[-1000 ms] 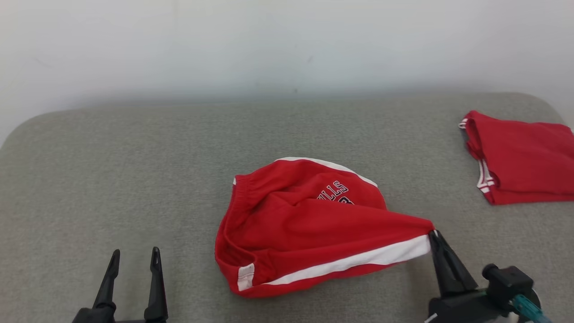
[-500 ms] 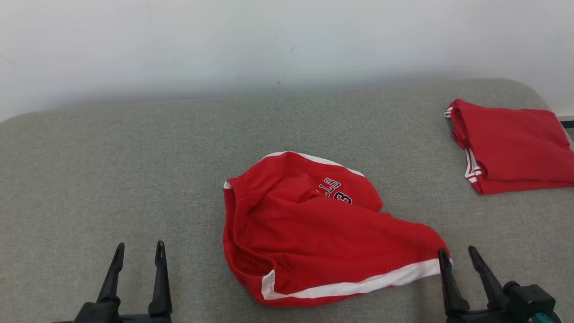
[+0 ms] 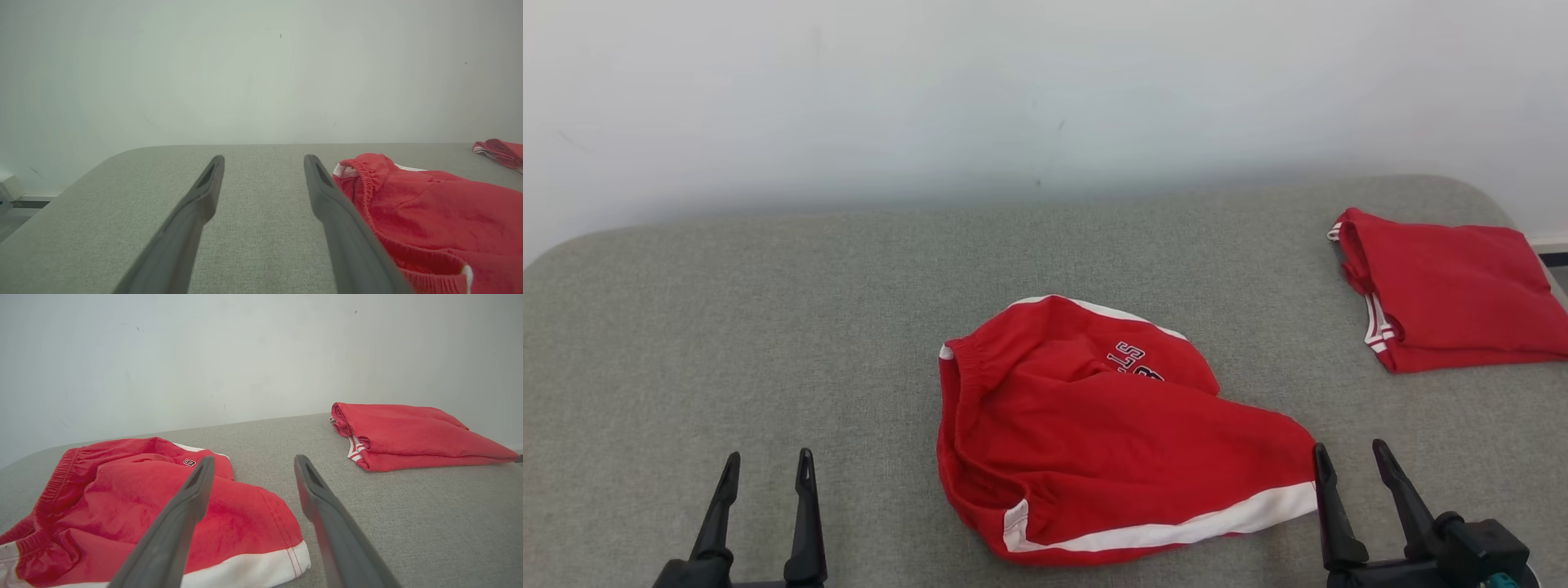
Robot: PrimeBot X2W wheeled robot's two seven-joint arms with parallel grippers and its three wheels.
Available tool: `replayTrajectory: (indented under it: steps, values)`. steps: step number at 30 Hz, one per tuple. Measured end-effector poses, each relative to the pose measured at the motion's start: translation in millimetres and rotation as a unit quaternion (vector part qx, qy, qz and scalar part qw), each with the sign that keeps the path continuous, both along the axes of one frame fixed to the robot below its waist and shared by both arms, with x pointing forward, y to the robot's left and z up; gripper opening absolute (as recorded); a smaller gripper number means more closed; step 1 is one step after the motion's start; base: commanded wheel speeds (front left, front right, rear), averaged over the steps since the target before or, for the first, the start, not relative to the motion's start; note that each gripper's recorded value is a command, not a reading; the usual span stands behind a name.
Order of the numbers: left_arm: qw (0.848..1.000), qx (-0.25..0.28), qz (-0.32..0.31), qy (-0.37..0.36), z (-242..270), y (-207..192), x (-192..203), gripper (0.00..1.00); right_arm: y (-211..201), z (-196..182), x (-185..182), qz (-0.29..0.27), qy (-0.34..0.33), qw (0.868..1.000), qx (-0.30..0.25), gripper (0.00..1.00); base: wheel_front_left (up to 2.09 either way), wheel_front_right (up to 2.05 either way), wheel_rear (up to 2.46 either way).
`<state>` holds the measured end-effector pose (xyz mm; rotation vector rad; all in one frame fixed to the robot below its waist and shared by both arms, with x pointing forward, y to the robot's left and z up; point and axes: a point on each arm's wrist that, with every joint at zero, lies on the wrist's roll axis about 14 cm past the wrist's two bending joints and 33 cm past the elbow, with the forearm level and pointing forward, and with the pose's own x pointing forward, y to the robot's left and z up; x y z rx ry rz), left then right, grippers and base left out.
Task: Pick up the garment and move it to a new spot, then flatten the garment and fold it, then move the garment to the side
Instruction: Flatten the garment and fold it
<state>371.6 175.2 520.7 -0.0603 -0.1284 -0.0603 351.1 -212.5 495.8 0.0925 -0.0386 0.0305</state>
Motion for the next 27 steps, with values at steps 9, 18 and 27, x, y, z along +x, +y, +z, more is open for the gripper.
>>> replayTrajectory:
  steps: [9, 18, 27]
  values:
    - [1.000, 0.007, -0.007, -0.005, 3, -3, -4, 1.00, 5, 0, -3, 0.003, -0.003, 1.000, 0.005, 1.00, 0.00, 0.00, 0.00]
    - [1.000, 0.018, -0.021, 0.008, -5, -10, -6, 1.00, 8, -3, -4, 0.006, 0.002, 1.000, 0.009, 1.00, 0.00, 0.00, 0.00]
    - [0.989, 0.035, -0.142, 0.018, -10, -82, 2, 1.00, -2, -17, -10, 0.001, 0.025, 1.000, 0.000, 1.00, 0.00, 0.00, 0.00]
